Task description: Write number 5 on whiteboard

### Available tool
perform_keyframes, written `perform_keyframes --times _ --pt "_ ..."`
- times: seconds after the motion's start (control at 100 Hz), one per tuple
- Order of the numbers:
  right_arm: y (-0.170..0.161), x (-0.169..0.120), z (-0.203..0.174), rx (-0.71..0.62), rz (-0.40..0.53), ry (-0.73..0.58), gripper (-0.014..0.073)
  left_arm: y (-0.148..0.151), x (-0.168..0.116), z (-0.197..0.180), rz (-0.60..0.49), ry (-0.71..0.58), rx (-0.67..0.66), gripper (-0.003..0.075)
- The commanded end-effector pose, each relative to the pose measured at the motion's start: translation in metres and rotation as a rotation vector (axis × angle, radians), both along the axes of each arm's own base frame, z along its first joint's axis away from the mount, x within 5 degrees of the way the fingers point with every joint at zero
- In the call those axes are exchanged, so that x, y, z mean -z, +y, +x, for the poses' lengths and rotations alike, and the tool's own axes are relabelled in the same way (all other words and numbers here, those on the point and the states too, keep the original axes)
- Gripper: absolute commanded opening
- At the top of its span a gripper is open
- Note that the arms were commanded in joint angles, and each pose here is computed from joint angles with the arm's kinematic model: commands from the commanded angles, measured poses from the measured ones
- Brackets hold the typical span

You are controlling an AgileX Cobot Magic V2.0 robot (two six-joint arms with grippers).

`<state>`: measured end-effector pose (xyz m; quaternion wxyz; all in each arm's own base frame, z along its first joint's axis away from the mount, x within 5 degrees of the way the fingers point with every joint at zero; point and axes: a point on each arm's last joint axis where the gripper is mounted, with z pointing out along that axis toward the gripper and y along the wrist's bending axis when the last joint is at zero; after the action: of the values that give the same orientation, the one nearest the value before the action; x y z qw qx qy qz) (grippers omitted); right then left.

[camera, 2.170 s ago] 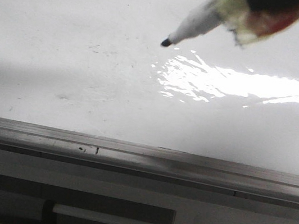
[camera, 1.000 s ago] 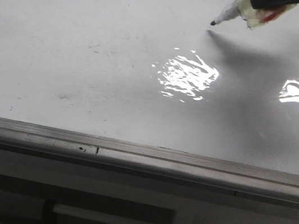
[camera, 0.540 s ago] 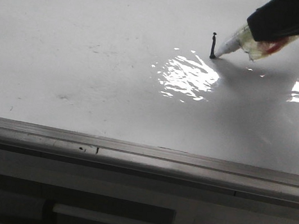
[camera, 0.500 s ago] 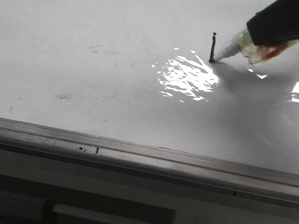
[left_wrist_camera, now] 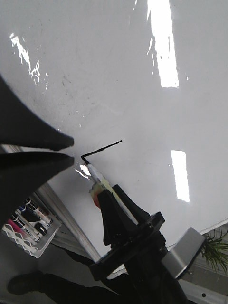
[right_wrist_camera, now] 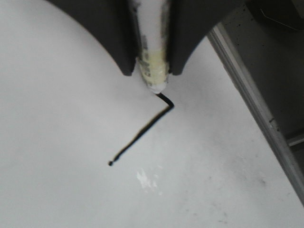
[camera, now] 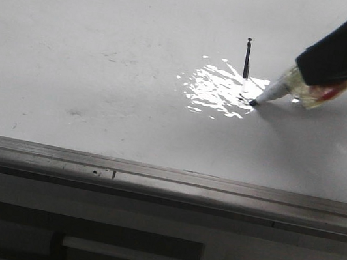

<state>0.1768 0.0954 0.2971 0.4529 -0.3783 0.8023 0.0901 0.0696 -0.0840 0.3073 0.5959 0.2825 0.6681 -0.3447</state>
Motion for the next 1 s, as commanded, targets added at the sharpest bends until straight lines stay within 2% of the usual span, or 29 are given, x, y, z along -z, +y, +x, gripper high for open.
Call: perform_keyframes --times 0.0,0.13,0.31,0.44,0.58,0.69,0.87,0.99 --pt "-0.019 -0.014 0.004 0.089 -0.036 -0.094 -0.0041 0.000 -0.009 0.000 -0.033 -0.001 -0.004 -0.0020" --pt "-0.028 -0.014 -0.009 0.085 -0.070 -0.047 -0.0041 0.000 -0.009 0.001 -0.034 -0.002 -0.010 -0.0020" --pt "-0.019 0.006 -0.017 0.080 0.013 0.067 -0.0041 0.000 -0.009 0.001 -0.034 -0.002 -0.012 -0.0020" --pt "-0.005 0.019 -0.011 0.043 0.018 0.082 -0.0041 0.000 -0.009 0.001 -0.034 -0.002 -0.012 -0.0020" --pt "0.013 0.010 -0.009 -0.030 0.035 0.053 -0.0041 0.000 -0.009 0.001 -0.034 -0.002 -0.012 -0.0020" --pt "0.018 -0.010 -0.011 -0.068 0.047 0.014 -0.0041 0.000 -0.009 0.001 -0.034 -0.002 -0.012 -0.0020" --pt "0.012 -0.051 -0.016 -0.046 0.125 -0.174 -0.0042 0.000 -0.009 0.001 -0.034 -0.001 -0.008 -0.0020" --pt "0.008 -0.057 -0.013 -0.027 0.112 -0.250 -0.0042 0.000 -0.009 0.001 -0.034 -0.001 -0.008 -0.0020"
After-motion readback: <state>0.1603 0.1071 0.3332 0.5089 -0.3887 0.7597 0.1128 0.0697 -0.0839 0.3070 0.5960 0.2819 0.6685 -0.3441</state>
